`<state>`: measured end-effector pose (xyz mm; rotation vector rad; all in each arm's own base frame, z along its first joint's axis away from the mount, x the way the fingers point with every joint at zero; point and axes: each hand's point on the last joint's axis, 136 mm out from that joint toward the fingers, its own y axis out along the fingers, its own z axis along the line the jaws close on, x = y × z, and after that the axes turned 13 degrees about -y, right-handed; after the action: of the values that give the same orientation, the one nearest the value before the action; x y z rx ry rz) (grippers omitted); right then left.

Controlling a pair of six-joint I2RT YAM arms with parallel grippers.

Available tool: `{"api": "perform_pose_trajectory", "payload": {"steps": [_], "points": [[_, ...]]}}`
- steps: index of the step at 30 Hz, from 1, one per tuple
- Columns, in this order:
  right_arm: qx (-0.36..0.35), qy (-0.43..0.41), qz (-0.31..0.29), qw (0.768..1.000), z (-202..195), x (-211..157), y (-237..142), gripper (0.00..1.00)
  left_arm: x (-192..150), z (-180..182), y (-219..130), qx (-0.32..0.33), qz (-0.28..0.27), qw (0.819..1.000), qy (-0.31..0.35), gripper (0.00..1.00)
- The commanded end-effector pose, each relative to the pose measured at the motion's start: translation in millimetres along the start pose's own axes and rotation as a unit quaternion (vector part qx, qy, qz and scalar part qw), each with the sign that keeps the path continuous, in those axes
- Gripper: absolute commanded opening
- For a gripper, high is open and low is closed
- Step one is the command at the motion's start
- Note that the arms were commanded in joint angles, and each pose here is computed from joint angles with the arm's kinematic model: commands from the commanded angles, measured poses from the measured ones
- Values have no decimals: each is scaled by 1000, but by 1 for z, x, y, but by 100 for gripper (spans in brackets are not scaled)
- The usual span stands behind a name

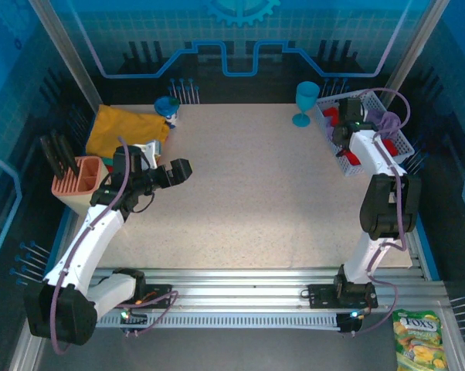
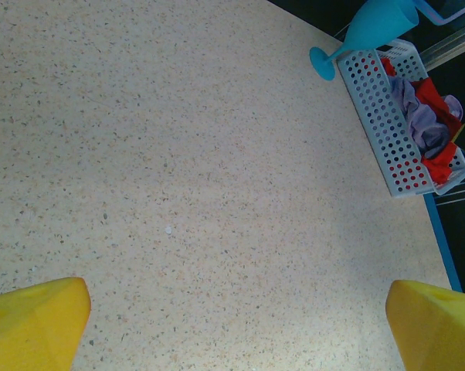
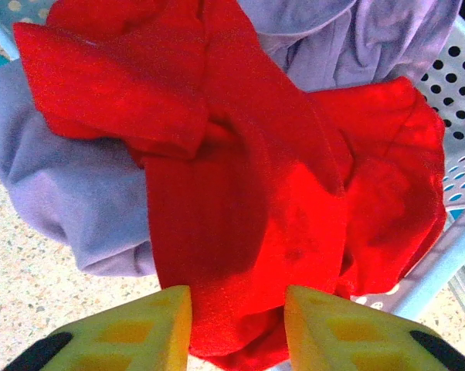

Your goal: Fold and stack the t-shirts

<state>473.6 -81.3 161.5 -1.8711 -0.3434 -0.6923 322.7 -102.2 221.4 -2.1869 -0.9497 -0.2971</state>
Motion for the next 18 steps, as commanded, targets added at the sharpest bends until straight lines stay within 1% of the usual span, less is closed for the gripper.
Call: {"api": "perform_pose_trajectory", "payload": {"steps": [1,2,5,6,7,8,9,11,13,18], "points": [[-7,7,3,1000,-10,2,5,37,-1,-10,-4,-17,-1,1000,8,99],[-8,6,3,1000,-10,2,5,37,-1,-10,-5,-17,-1,1000,8,99],[-3,9,3,1000,-11,1,7,29,-1,-10,-4,-17,1,1000,9,99],[4,10,3,1000,-9,1,8,31,-1,-10,-5,-16,0,1000,8,99],[12,8,2,1000,-6,2,7,38,-1,-10,-5,-16,-1,1000,9,99],[16,3,-1,1000,-3,3,5,50,-1,-9,-4,-16,-1,1000,9,99],[17,-2,-4,1000,-2,4,2,57,-1,-9,-4,-15,-1,1000,8,99],[25,-8,-11,1000,3,5,0,62,-1,-9,-4,-17,-1,1000,8,99],[27,-7,-13,1000,4,5,-1,62,-1,-10,-4,-18,-1,1000,8,99],[26,-8,-4,1000,3,3,7,56,-1,-10,-4,-18,0,1000,9,99]]}}
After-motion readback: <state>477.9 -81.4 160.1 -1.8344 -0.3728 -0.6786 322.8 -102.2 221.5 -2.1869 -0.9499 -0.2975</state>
